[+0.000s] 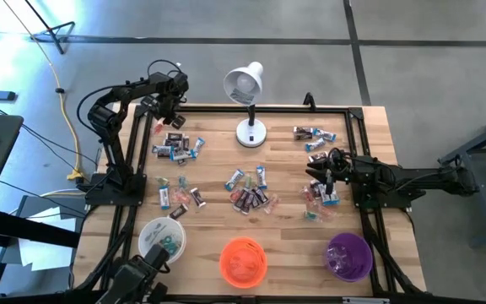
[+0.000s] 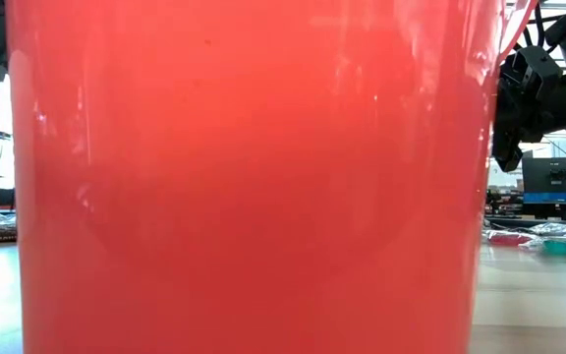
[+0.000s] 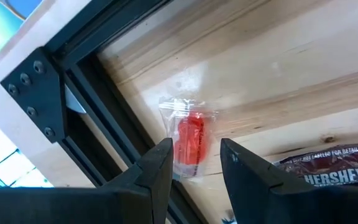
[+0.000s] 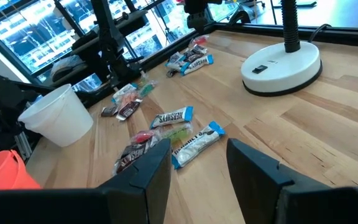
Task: Organize candy in baskets
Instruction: Put the red gummy into the white bucket
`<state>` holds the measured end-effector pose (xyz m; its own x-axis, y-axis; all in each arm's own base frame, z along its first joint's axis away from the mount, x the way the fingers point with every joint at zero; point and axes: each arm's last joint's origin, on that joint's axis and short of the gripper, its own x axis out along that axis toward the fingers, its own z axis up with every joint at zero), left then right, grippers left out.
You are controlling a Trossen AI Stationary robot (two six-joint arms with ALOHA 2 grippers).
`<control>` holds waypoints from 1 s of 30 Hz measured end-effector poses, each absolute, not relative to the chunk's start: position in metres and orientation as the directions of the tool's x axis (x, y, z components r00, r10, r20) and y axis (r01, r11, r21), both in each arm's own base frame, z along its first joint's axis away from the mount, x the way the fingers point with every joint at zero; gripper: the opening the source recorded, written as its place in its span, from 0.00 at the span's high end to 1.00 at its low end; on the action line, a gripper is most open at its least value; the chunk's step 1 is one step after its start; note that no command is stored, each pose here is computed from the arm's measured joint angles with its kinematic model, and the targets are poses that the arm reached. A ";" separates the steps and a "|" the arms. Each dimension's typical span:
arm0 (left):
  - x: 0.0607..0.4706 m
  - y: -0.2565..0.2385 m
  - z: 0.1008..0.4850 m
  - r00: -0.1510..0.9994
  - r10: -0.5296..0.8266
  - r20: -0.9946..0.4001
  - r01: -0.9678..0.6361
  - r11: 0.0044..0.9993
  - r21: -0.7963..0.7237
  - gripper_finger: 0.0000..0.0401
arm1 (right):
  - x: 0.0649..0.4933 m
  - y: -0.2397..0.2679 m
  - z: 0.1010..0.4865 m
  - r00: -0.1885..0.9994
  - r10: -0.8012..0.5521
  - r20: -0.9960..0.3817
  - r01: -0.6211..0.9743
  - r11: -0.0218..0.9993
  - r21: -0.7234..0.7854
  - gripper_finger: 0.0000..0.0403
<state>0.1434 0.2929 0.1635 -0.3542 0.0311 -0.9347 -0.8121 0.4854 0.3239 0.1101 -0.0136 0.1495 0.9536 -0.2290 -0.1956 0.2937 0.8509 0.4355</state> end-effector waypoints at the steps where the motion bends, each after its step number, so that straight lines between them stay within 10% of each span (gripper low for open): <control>1: 0.144 0.293 0.163 -0.352 0.036 -0.935 -0.811 0.488 0.324 0.70 | 0.110 -0.014 0.150 0.954 -0.229 -0.196 0.294 0.851 0.435 0.62; 30: 0.175 0.260 0.204 -0.314 0.047 -0.948 -0.736 0.620 0.274 0.70 | 0.110 -0.014 0.149 0.953 -0.230 -0.196 0.295 0.851 0.435 0.62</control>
<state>0.1751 0.2599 0.2036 -0.3137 0.0471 -0.9484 -0.7355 0.6196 0.2740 0.1101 -0.0136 0.1494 0.9532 -0.2303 -0.1961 0.2950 0.8507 0.4351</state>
